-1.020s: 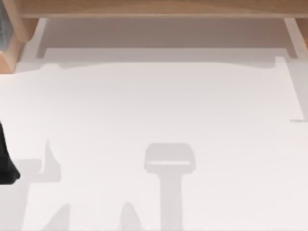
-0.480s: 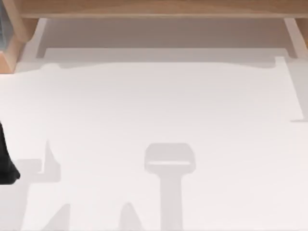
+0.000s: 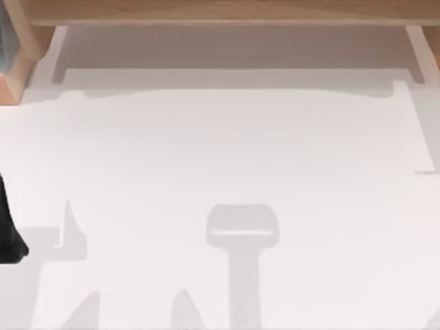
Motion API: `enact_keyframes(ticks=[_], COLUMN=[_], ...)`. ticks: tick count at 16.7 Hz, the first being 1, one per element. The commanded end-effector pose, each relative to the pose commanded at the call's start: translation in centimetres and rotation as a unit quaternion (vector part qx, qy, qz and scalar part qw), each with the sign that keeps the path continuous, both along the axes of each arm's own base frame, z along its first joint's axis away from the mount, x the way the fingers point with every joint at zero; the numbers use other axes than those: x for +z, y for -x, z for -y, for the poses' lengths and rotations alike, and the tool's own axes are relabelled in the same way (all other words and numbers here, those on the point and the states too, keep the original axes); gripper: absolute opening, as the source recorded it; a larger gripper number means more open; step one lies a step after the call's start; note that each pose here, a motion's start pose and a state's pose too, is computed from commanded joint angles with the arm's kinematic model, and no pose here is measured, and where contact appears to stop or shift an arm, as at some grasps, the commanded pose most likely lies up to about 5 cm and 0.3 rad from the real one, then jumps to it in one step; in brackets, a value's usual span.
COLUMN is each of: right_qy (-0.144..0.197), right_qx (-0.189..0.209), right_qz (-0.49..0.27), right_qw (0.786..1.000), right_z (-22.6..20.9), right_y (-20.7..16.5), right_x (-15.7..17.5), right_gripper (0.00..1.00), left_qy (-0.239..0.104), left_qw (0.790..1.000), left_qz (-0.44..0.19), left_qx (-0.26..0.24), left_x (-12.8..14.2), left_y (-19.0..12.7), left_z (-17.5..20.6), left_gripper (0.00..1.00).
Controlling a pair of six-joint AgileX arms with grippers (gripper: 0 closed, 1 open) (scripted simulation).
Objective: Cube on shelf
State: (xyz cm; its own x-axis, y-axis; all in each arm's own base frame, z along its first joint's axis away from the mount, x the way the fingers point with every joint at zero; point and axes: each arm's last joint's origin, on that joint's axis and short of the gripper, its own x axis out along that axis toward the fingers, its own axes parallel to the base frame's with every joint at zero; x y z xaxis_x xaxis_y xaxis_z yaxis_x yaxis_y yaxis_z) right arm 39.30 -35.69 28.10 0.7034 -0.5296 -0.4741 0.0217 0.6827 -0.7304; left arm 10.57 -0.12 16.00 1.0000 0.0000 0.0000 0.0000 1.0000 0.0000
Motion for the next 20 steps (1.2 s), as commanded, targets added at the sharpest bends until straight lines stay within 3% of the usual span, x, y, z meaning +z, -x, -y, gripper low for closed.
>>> enact_keyframes(ticks=[2, 5, 9, 13, 20], right_qy=[-0.088, -0.203, -0.309, -0.358, -0.361], right_qx=[0.006, 0.008, -0.005, -0.029, -0.033], right_qz=[-0.048, -0.128, -0.229, -0.294, -0.296], right_qw=[0.995, 0.971, 0.923, 0.886, 0.884], right_z=[-3.5, -8.9, -14.8, -17.0, -16.9], right_y=[-1.9, -4.1, -5.7, -6.2, -6.1], right_x=[0.0, -1.1, -3.4, -6.0, -6.1], right_gripper=[1.00, 1.00, 1.00, 1.00, 1.00], left_qy=[0.000, 0.000, 0.000, 0.000, 0.000], left_qw=[1.000, 1.000, 1.000, 1.000, 1.000], left_qz=[0.000, 0.000, 0.000, 0.000, 0.000], left_qx=[0.000, 0.000, 0.000, 0.000, 0.000], left_x=[0.0, 0.0, 0.0, 0.0, 0.0], left_y=[0.0, 0.0, 0.0, 0.0, 0.0], left_z=[0.0, 0.0, 0.0, 0.0, 0.0], left_gripper=[1.00, 1.00, 1.00, 1.00, 1.00])
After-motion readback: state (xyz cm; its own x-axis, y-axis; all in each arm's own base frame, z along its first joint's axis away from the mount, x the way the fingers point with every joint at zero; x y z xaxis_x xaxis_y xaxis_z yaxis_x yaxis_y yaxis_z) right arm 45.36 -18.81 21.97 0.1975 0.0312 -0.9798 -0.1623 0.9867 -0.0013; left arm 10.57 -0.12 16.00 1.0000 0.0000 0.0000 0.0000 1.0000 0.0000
